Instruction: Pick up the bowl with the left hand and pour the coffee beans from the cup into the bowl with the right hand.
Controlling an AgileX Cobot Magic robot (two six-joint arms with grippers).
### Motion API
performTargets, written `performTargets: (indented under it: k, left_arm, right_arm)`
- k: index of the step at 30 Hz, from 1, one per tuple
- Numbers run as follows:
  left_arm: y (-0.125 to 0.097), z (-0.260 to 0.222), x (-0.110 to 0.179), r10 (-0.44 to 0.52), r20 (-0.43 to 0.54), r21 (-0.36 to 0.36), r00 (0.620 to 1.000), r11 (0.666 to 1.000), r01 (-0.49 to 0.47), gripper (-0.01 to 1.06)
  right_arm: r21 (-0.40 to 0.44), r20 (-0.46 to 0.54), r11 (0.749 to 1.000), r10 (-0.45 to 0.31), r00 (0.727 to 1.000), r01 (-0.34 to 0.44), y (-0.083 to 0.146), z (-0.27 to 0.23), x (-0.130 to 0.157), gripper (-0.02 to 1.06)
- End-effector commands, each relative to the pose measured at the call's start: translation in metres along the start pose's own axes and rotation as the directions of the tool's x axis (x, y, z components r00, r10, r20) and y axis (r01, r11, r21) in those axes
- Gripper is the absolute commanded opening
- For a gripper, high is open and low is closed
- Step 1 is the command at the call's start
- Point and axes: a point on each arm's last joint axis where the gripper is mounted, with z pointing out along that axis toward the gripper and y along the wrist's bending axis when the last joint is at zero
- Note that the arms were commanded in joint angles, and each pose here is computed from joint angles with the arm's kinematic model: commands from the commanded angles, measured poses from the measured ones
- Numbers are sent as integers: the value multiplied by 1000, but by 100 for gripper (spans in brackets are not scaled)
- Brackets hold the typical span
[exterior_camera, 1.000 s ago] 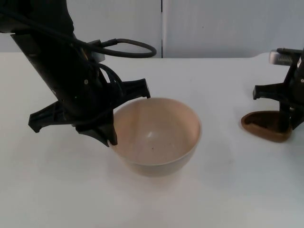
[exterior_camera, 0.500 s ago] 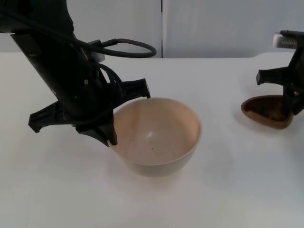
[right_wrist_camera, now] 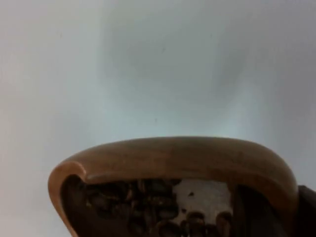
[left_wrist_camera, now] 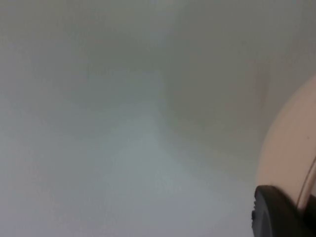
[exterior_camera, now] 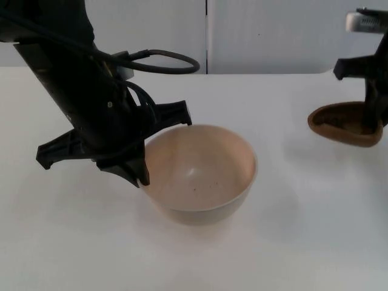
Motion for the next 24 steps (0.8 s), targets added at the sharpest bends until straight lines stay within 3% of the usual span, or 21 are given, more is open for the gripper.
performTargets:
  k: [1,15,24]
  left_arm:
    - [-3,-1,1,-8,1,9,1000,1000,8,0]
    - [-3,-1,1,-8,3,11,1000,1000,8,0]
    - [-3,-1,1,-8,1,10,1000,1000,8,0]
  right_arm:
    - [-20,-6,999,-32,999,32,2,-22,2,0]
    - [-30,150,997,-72,986,77,8,-108,19,0]
    - [10,182,989,-147,972,148,23,-118,22,0]
